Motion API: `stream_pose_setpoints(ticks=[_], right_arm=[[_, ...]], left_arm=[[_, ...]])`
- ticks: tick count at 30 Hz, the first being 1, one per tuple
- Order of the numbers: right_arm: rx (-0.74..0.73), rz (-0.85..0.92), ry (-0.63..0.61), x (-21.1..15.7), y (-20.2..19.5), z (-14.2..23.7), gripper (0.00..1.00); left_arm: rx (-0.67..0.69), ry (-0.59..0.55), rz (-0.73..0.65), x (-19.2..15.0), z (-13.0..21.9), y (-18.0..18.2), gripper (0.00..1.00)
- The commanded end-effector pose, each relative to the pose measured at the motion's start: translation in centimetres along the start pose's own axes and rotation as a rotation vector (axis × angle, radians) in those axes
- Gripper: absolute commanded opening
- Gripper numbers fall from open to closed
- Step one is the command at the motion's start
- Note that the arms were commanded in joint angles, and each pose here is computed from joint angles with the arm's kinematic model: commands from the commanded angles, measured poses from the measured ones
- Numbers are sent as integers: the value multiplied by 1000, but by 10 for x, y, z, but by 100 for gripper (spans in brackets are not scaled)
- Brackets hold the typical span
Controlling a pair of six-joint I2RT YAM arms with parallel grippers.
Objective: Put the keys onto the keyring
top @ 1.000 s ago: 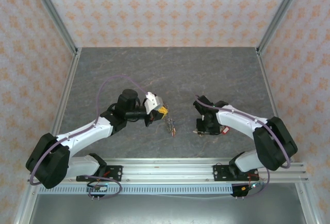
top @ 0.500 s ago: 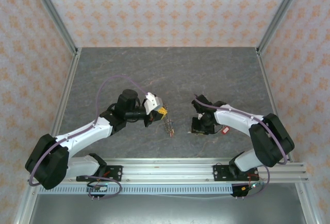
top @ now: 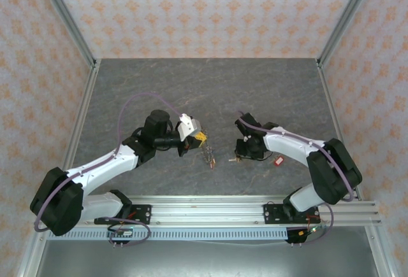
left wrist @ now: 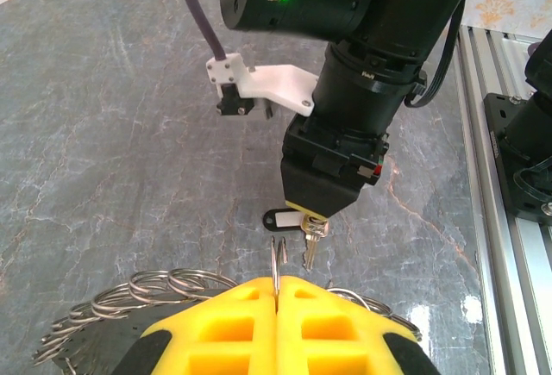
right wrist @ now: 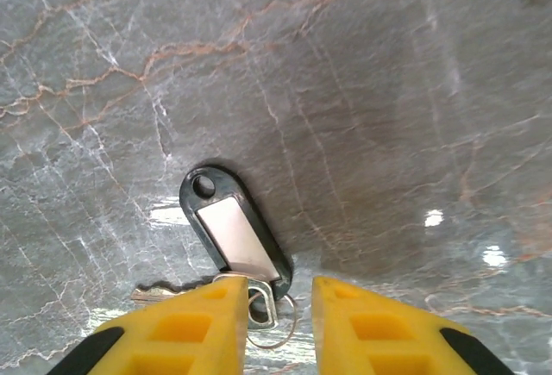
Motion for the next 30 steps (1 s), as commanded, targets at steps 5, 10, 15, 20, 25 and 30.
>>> stream_pose_setpoints(ticks=[5,10,15,20,25,30], right_arm=[[-42,61,5,-6,-8,2,28],[3,31,61,-11,-2,-6,31],[-51,92,65,-12,-3,-8,34],[-119,155,78,-14,-6,-12,34],[-127,177,75,-13,-4,-12,29],[-70,176,49,-10,4,-7,20]], left_arm=[[17,-57,-76,22,4,1,0],[18,-54,-76,22,4,1,0],[20,-65,-76,22,5,0,0],[17,-62,-76,22,5,1,0],[16,-59,-73,22,5,0,0],[15,-56,-72,22,5,0,0]])
Point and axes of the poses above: each hand's point on the last joint's axis, 136 mm out from that joint toward the fingers, its own z axis back along the fingers, its own y axis along the line the jaws close on, x = y × z, the point moved 7 cm from there along z, back along the fingers, and after that the axes turned 7 degrees about -z, right-handed, at the moved point
